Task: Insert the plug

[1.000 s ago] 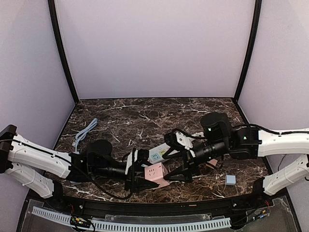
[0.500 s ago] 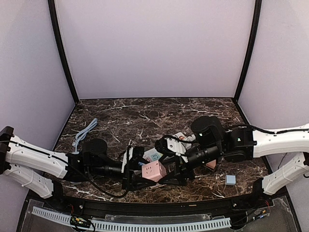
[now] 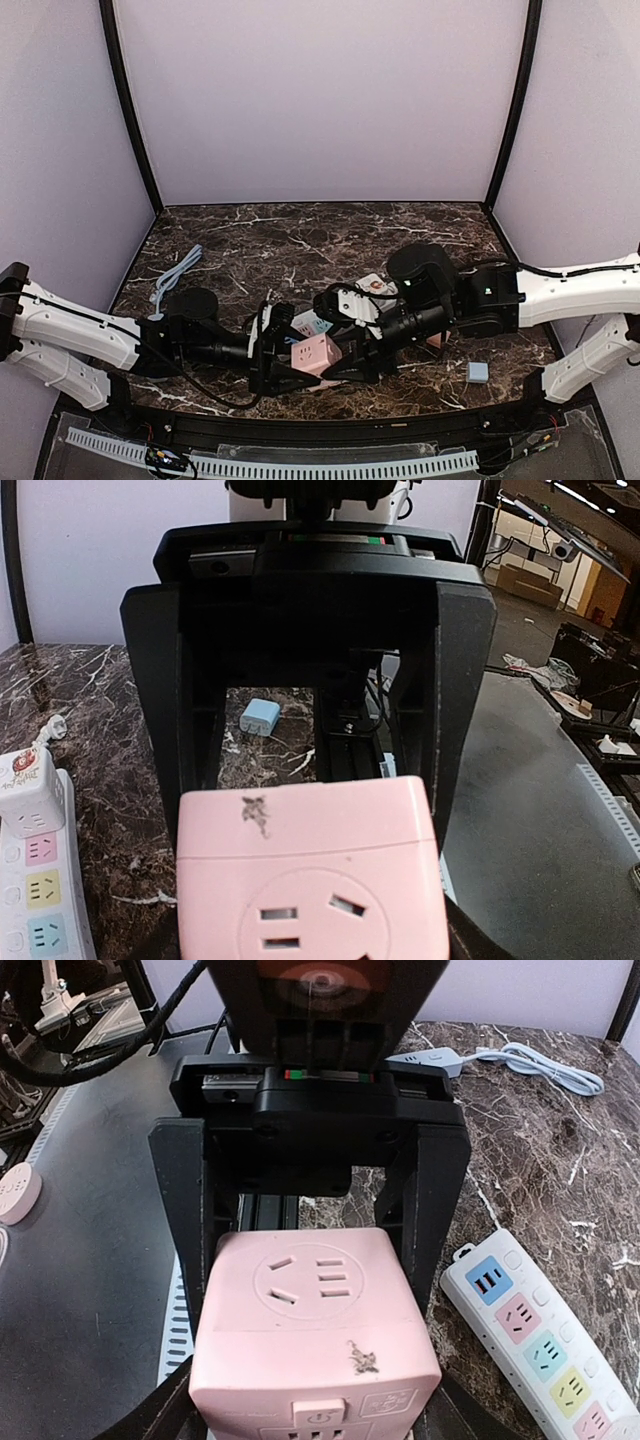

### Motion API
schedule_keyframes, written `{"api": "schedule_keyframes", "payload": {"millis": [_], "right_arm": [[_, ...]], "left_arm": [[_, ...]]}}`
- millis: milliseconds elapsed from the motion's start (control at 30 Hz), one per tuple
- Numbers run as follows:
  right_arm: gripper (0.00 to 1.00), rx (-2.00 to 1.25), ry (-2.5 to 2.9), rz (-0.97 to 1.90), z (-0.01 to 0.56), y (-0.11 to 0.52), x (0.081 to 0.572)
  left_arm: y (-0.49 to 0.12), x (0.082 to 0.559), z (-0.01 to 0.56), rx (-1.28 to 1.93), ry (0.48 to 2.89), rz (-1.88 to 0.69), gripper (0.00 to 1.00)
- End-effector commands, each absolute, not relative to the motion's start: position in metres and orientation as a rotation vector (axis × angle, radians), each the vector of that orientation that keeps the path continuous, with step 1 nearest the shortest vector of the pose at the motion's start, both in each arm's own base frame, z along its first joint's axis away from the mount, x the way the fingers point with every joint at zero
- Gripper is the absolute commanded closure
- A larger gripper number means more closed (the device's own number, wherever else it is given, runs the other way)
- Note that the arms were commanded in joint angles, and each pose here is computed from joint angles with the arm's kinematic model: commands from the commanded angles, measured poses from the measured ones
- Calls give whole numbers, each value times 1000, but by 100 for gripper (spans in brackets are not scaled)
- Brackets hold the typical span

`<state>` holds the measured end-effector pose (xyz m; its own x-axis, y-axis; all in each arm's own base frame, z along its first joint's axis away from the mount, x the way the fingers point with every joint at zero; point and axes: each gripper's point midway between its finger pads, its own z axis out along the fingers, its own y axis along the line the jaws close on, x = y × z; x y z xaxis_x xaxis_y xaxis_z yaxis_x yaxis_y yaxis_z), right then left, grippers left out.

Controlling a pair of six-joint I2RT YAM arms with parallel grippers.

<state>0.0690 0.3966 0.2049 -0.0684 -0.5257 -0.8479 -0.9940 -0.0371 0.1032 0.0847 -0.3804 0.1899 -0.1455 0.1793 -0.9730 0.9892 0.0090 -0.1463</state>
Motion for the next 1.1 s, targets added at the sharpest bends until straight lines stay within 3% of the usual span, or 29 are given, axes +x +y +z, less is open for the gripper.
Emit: {"api": "schedule_keyframes", "payload": {"millis": [0,200,367,433,467,533,600,667,733,1067], "right_arm": [[34,-1646,1610,1041,210,405,59],[50,-1645,1581,1056,214,407,57],[76,-1650,1553,1084,219,407,53],[84,-1647,1554,1085,221,407,53],[88,-1643,1559,1083,221,407,54],[93,-1630,1573,1063,222,406,57],[96,-1603,1592,1031,223,404,62],[97,-1576,1609,1000,224,401,67],[99,-1540,1631,965,227,398,74],[100,-1321,1842,779,218,370,112]], "left_arm": [[-379,91,210,1201,1381,-1254,99],[-379,93,210,1190,1380,-1257,99],[-381,95,208,1183,1393,-1249,98],[-382,98,206,1183,1409,-1236,83],[-382,98,205,1185,1417,-1232,61],[-383,100,203,1181,1429,-1220,34],[-382,101,202,1180,1438,-1212,18],[-381,102,200,1182,1447,-1202,9],[-381,103,199,1186,1460,-1188,2],[-374,116,189,1173,1518,-1073,1]]}}
